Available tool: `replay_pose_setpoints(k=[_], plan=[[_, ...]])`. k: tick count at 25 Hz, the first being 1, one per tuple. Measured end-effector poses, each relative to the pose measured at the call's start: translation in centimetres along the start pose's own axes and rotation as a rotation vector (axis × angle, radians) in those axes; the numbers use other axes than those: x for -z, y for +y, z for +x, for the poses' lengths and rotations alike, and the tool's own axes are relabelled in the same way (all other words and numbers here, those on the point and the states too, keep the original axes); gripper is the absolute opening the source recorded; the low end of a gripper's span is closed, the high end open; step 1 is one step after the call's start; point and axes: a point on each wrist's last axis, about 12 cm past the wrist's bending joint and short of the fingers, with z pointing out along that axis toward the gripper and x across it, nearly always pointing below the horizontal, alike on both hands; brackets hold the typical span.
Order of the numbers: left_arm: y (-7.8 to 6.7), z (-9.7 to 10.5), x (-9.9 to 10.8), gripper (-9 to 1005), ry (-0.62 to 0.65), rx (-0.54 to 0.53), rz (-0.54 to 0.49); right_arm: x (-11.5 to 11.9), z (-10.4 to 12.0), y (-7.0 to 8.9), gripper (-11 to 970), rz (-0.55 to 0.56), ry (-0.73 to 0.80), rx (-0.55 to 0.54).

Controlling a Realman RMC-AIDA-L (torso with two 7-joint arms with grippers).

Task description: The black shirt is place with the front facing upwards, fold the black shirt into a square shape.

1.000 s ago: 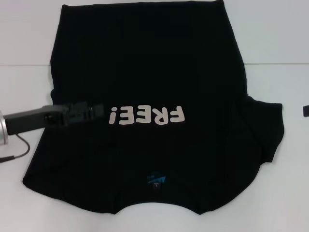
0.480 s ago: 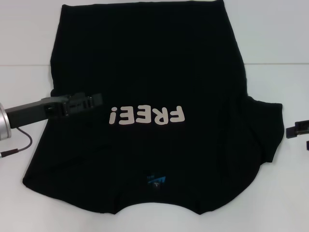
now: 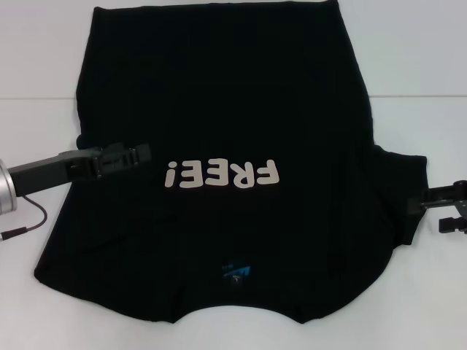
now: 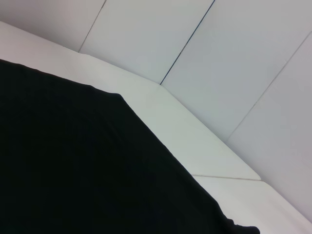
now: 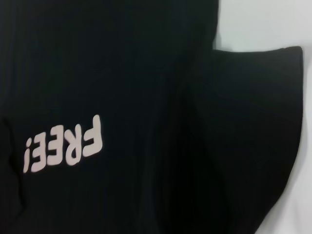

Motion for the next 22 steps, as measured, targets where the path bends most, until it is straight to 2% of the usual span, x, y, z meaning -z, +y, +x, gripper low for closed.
replay_pose_setpoints(k=[15, 21, 22], plan=[[0.08, 0.07, 0.0, 820, -0.007, 0.005, -0.008, -1.0, 0.36, 0.04, 865, 0.014, 0.014, -0.01], [0.08, 0.12, 0.0, 819, -0.007, 0.009, -0.009, -0.95, 0.41, -0.48, 647, 0.062, 0.022, -0.022], [0.09, 0.15, 0.03, 819, -0.007, 0.01, -0.01, -1.04, 0.41, -0.48, 561, 0.066, 0.022, -0.024]])
